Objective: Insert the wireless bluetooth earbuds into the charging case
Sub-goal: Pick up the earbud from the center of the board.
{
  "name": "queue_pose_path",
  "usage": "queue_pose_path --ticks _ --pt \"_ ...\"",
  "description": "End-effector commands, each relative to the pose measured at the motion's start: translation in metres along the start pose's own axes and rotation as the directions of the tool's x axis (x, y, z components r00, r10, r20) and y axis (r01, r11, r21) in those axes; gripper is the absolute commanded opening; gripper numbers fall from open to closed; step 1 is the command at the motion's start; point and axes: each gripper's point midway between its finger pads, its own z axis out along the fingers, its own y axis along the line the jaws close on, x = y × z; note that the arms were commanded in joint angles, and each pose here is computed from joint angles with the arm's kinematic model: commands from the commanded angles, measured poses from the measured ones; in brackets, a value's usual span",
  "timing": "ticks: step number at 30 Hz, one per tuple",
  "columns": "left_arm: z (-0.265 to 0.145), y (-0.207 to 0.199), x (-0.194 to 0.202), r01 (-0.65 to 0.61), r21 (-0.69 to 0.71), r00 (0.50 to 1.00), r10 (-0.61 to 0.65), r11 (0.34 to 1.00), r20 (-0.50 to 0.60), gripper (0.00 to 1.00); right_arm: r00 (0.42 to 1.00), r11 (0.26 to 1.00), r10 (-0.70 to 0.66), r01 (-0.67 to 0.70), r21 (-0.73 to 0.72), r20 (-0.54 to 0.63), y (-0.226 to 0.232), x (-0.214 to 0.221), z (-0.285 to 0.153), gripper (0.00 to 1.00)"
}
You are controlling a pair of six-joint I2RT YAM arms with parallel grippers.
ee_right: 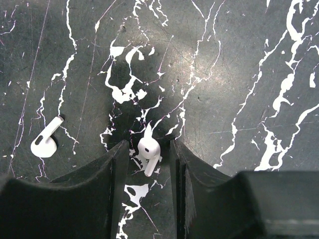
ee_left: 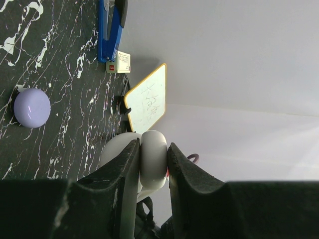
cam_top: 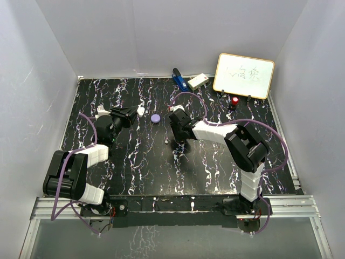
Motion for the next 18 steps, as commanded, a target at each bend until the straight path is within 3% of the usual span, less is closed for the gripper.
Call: queue_pose_path --ticks 1,18 --pt "-0.0029 -0.0139 -0.0001 -0.004 0.046 1.000 0.004 0.999 -0.004 0.00 0.999 1.000 0.012 -0.012 0.006 0.044 0.0037 -0.0191 -0.0033 0.35" --pt "-0.0015 -0.0158 0.0000 -0.006 0.050 1.000 0.006 0.999 -0.007 0.00 1.000 0.999 0.009 -0.010 0.033 0.025 -0.0008 -0.0130 -0.0027 0.25"
